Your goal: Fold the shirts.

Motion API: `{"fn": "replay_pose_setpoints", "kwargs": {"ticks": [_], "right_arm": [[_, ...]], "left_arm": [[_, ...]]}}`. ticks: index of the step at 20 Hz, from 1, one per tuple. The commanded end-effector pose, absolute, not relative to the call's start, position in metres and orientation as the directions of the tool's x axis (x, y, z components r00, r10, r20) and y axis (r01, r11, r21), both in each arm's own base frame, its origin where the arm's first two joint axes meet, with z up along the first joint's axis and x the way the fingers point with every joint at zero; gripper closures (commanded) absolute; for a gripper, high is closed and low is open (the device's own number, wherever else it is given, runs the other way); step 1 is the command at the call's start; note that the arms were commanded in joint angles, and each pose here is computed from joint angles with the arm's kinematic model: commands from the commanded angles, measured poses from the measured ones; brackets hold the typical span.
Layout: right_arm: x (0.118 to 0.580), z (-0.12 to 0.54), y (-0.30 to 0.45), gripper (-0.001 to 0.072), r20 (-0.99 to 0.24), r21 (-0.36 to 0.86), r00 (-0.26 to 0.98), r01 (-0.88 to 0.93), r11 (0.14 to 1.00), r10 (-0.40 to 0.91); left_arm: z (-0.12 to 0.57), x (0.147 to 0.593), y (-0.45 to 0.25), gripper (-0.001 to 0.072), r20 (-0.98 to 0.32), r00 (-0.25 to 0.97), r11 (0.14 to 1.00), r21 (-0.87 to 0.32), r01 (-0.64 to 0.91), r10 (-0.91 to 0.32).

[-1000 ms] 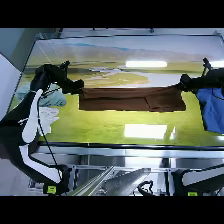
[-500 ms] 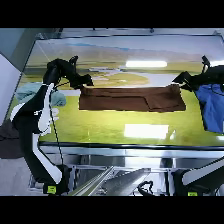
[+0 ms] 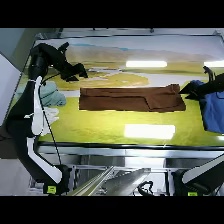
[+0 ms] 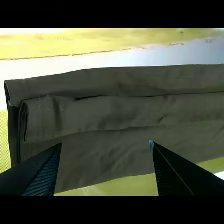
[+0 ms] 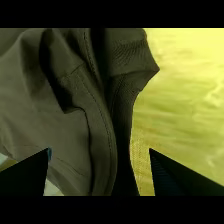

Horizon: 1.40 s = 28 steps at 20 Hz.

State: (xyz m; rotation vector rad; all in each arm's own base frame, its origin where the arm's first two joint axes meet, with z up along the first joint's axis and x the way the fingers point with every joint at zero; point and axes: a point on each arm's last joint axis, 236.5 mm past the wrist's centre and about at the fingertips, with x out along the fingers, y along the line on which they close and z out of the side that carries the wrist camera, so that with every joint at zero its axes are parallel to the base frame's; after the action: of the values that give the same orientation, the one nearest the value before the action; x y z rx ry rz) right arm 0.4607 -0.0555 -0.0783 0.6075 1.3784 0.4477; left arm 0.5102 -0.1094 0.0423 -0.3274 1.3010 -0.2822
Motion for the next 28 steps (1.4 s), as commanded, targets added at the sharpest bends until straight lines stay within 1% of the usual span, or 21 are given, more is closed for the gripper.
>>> {"fn": "replay_pose_setpoints", "kwargs": {"ticks": [1,4,7,8,9,10,11,12,13,15,17,21,24,26,28], "right_arm": [[0.452,-0.101,-0.046,0.0008,-0.732,0.680,0.087,0.037,0.733,0.675],[0.458,-0.110,-0.044,0.0012,-0.739,0.671,0.096,0.027,0.741,0.666],[0.470,-0.113,-0.035,0.0037,-0.750,0.654,0.125,-0.005,0.756,0.650],[0.473,-0.113,-0.030,0.0209,-0.753,0.650,0.126,-0.015,0.760,0.646],[0.475,-0.114,-0.024,0.0309,-0.756,0.645,0.126,-0.025,0.764,0.642],[0.478,-0.114,-0.019,0.0358,-0.758,0.641,0.126,-0.035,0.766,0.640],[0.478,-0.114,-0.015,0.0532,-0.758,0.641,0.121,-0.041,0.766,0.641],[0.478,-0.114,-0.012,0.0665,-0.758,0.642,0.117,-0.045,0.766,0.642],[0.477,-0.113,-0.010,0.0688,-0.757,0.643,0.111,-0.049,0.764,0.644],[0.476,-0.106,-0.009,0.0689,-0.756,0.645,0.111,-0.043,0.763,0.646],[0.477,-0.082,-0.010,0.0689,-0.757,0.638,0.133,-0.056,0.768,0.639],[0.469,0.010,-0.004,0.0690,-0.755,0.609,0.183,-0.157,0.777,0.629],[0.453,0.083,0.011,0.0690,-0.742,0.602,0.196,-0.226,0.766,0.641],[0.447,0.118,0.023,0.0690,-0.738,0.585,0.227,-0.253,0.771,0.635],[0.436,0.139,0.042,0.0690,-0.738,0.573,0.223,-0.290,0.766,0.637]], "left_arm": [[0.080,0.508,-0.108,0.0081,-0.851,0.351,0.912,-0.409,0.024,-0.391],[0.105,0.500,-0.109,0.0081,-0.832,0.387,0.908,-0.418,0.036,-0.398],[0.123,0.499,-0.133,0.0082,-0.775,0.395,0.857,-0.511,0.065,-0.493],[0.122,0.499,-0.141,0.0133,-0.770,0.391,0.851,-0.520,0.075,-0.504],[0.118,0.498,-0.151,0.0314,-0.772,0.379,0.851,-0.518,0.089,-0.510],[0.114,0.496,-0.161,0.0565,-0.776,0.362,0.849,-0.518,0.103,-0.517],[0.107,0.495,-0.173,0.0694,-0.778,0.346,0.848,-0.517,0.121,-0.524],[0.101,0.494,-0.187,0.0694,-0.779,0.331,0.844,-0.517,0.138,-0.532],[0.094,0.493,-0.202,0.0694,-0.780,0.317,0.841,-0.519,0.156,-0.540],[0.077,0.492,-0.232,0.0694,-0.781,0.291,0.834,-0.520,0.187,-0.552],[0.047,0.486,-0.271,0.0694,-0.792,0.239,0.825,-0.520,0.220,-0.563],[-0.045,0.458,-0.358,0.0694,-0.818,0.117,0.808,-0.517,0.282,-0.564],[-0.085,0.444,-0.417,0.0694,-0.810,0.103,0.785,-0.516,0.341,-0.577],[-0.098,0.436,-0.450,0.0694,-0.801,0.092,0.766,-0.523,0.373,-0.592],[-0.110,0.433,-0.472,0.0695,-0.786,0.105,0.758,-0.538,0.368,-0.609]]}}
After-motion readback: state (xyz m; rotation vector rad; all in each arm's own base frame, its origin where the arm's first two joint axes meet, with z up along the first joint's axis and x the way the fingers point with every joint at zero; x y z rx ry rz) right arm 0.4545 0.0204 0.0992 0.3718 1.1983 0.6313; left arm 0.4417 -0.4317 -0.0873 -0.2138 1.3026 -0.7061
